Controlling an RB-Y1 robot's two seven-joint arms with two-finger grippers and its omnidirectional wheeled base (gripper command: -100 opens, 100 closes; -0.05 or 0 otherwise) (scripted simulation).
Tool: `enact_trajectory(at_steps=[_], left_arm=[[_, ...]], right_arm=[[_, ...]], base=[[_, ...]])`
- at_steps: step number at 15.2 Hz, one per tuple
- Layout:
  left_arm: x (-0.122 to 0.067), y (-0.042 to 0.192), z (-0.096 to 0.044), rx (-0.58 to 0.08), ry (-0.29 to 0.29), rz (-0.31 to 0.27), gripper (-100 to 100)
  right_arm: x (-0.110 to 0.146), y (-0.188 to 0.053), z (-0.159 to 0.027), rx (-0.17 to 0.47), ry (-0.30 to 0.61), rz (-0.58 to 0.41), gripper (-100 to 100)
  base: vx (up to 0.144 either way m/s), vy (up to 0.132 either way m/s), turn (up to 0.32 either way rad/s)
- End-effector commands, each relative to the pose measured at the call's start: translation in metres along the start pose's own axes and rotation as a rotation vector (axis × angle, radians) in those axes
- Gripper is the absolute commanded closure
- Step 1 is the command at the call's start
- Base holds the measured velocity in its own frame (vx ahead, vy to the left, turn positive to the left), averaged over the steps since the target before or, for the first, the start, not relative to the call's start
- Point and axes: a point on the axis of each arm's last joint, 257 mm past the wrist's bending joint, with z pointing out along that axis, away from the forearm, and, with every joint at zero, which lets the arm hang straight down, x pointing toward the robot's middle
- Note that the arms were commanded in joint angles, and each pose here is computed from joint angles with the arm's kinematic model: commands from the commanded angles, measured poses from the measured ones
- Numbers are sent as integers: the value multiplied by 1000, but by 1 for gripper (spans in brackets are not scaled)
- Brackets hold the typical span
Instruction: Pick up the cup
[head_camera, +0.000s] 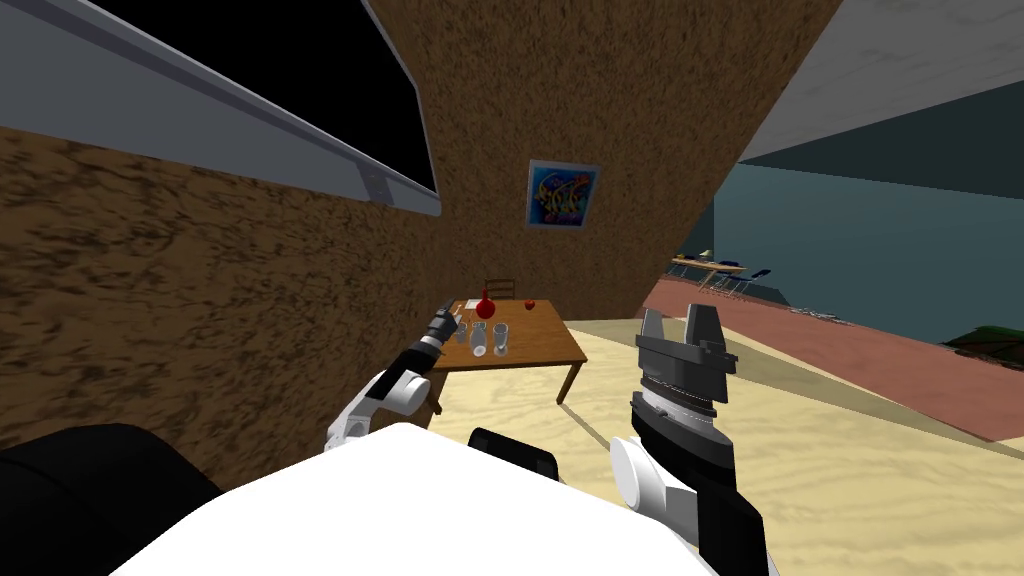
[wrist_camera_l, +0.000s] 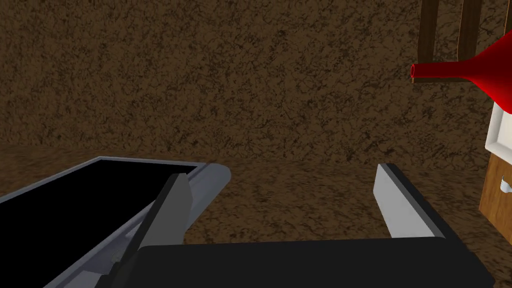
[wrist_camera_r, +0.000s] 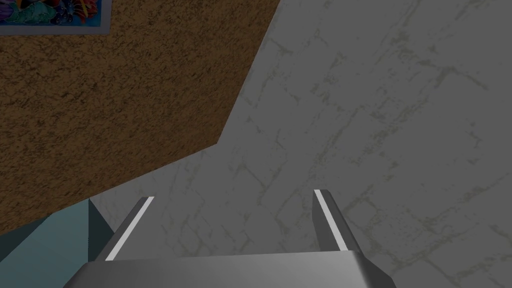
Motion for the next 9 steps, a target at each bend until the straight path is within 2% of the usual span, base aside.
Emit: enact_trajectory(at_steps=[1,6,7,9], left_arm=[[-5,14,3,-52,1,-6,-100],[-11,40,3,-151,-2,-11,-100],[-11,40,3,-151,-2,-11,-100],[-16,55,4,-208,-4,-18,-100]], right_arm=[[0,0,0,0,0,0,0],[0,0,0,0,0,0,0],[0,0,0,0,0,0,0],[0,0,0,0,0,0,0]], base=[[12,-22,-87],[14,-25,-84],[9,-10,5],[18,-19,-109]])
